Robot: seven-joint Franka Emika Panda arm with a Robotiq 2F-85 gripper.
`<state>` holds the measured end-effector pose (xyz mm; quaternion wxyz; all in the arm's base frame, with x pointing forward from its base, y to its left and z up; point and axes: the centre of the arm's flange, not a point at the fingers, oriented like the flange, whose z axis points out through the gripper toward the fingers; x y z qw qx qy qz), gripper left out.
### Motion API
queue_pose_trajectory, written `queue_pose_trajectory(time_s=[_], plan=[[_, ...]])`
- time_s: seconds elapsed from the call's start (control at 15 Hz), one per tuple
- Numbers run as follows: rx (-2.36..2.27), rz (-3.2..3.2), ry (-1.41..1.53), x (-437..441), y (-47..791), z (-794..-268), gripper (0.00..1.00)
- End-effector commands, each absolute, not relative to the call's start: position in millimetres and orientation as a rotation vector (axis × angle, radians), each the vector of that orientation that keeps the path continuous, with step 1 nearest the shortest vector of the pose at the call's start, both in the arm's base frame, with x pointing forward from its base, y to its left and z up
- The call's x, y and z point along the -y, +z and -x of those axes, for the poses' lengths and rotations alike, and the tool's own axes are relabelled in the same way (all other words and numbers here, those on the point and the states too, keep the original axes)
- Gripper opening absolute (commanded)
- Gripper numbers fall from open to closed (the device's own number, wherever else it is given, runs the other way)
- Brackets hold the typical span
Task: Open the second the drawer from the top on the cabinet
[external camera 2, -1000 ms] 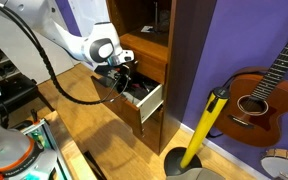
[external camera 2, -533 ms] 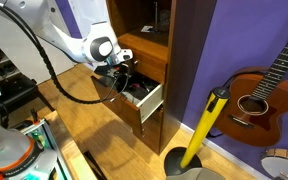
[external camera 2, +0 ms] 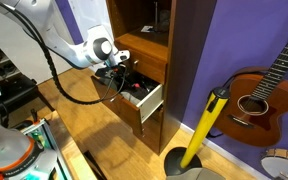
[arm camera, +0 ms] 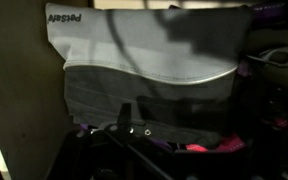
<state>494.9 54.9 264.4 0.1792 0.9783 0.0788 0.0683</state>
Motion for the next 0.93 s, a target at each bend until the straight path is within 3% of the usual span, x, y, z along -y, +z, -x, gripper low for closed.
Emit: queue_pose_trajectory(time_s=[0.0, 0.87], plan=[[-0.186, -2.729, 0.181, -55, 241, -501, 1.00], [-0.185, -2.645, 0.157, -41, 216, -506, 1.00]])
